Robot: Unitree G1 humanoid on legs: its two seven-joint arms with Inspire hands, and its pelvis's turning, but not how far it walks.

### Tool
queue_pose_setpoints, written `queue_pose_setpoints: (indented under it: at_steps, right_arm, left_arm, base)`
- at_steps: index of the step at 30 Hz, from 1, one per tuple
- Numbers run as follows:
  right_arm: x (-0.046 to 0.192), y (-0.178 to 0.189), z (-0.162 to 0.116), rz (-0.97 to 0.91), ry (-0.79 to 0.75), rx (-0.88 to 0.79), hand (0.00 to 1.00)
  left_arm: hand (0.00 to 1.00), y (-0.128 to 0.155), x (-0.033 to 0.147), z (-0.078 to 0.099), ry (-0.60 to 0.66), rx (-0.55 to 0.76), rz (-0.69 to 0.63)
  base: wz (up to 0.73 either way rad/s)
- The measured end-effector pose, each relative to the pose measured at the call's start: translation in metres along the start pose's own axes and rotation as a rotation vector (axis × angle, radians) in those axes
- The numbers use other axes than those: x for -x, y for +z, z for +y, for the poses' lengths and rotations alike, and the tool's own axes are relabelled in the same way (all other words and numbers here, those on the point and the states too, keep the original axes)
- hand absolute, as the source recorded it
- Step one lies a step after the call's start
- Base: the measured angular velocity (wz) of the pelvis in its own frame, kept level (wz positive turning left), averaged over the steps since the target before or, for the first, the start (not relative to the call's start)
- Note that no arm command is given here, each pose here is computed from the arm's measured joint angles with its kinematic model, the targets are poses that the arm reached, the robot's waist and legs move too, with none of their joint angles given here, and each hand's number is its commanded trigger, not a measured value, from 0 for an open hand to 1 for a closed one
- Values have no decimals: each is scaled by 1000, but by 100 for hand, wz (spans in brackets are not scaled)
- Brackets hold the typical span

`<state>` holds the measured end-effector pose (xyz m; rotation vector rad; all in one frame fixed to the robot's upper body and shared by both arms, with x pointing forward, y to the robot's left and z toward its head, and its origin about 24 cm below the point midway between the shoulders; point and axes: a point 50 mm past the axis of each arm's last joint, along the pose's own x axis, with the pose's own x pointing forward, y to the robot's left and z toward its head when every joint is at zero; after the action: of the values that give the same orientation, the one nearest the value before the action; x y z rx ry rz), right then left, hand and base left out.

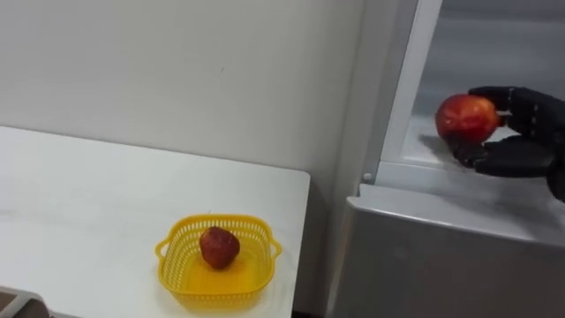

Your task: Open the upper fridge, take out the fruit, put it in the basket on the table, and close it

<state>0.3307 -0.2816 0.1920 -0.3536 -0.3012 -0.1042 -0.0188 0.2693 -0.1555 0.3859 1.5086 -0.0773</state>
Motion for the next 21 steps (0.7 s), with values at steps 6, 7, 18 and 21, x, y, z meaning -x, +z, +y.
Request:
queue_pose_setpoints:
  at_steps: [6, 7, 18, 21]
  right_arm:
    - [6, 36, 15, -170, 18, -62, 100]
    - [10, 44, 17, -208, 24, -71, 100]
    - [32, 83, 33, -397, 83, -44, 100]
    - [38, 97, 38, -480, 103, 6, 100]
  left_arm:
    - [0, -1, 0, -5, -11, 6, 0]
    - [0, -2, 0, -5, -10, 8, 2]
    - [0, 0, 0, -5, -1, 22, -21]
    - [0, 2, 0, -5, -1, 20, -39]
  base:
    - [0]
    - [-5]
    - [-7]
    - [0]
